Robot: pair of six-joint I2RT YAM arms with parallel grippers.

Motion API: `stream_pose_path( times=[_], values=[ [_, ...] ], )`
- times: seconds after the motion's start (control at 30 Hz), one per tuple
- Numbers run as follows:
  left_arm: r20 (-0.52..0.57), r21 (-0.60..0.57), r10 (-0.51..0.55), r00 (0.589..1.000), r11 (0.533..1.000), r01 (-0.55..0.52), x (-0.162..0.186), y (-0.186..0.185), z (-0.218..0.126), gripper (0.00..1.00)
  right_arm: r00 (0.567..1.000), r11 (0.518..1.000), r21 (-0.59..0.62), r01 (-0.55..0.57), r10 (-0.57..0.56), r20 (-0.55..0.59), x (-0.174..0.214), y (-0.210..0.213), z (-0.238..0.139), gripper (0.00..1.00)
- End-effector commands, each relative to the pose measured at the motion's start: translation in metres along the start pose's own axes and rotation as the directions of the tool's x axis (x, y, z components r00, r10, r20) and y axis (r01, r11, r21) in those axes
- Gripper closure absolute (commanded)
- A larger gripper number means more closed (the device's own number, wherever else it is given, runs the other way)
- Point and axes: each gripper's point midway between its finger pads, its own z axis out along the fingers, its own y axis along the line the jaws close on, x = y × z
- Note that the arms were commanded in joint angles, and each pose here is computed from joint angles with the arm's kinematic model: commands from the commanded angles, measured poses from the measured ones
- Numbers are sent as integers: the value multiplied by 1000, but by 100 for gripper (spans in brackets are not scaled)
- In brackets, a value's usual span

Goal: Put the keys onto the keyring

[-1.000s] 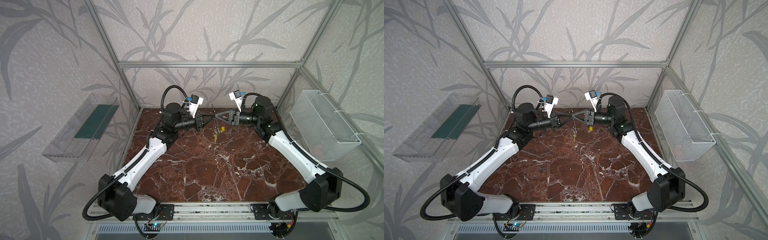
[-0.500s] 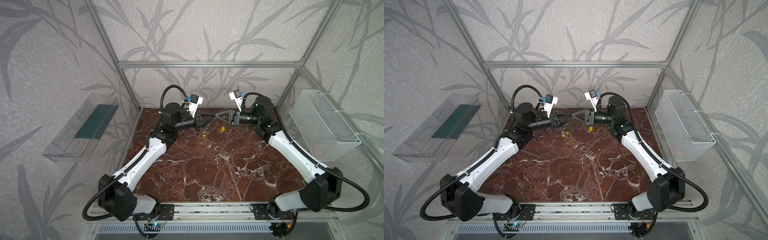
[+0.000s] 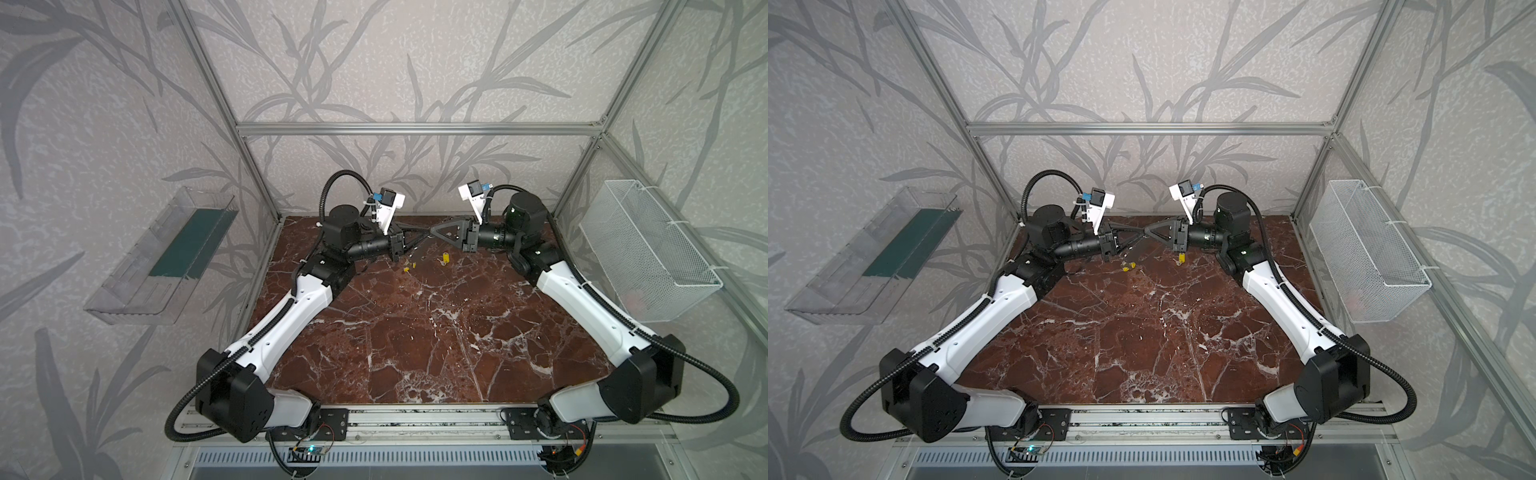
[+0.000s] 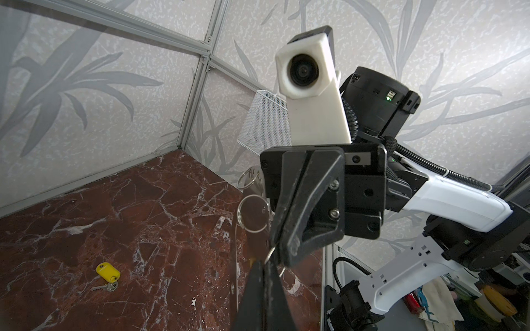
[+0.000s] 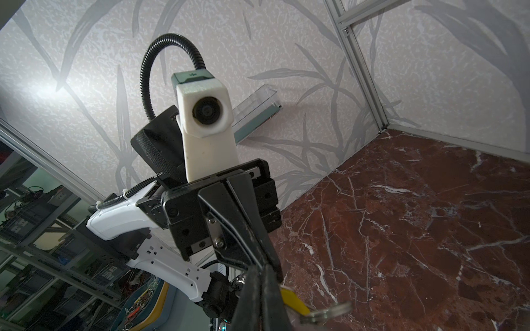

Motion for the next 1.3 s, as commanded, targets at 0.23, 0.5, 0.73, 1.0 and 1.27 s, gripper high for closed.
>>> stream_pose_path(
  times=[0.23,0.5,0.73,1.0,1.27],
  values=[
    [54,-50,31,998,998,-29,-17,6,-4,100,999,991,-134,32,-36,-33,6,36,2,75],
    [58,-53,27,998,998,-24,-19,8,-4,100,1000,993,-114,-11,10,-10,1,31,-5,72],
    [61,-46,26,998,999,-24,-20,6,-4,100,997,994,-95,-59,63,42,-10,17,-13,71],
    [60,-46,25,998,999,-22,-18,6,-5,100,996,996,-63,-62,66,68,-13,11,-17,70],
    [59,-41,24,998,999,-21,-20,7,-4,100,997,998,53,-27,23,73,-11,1,-20,79]
  ],
)
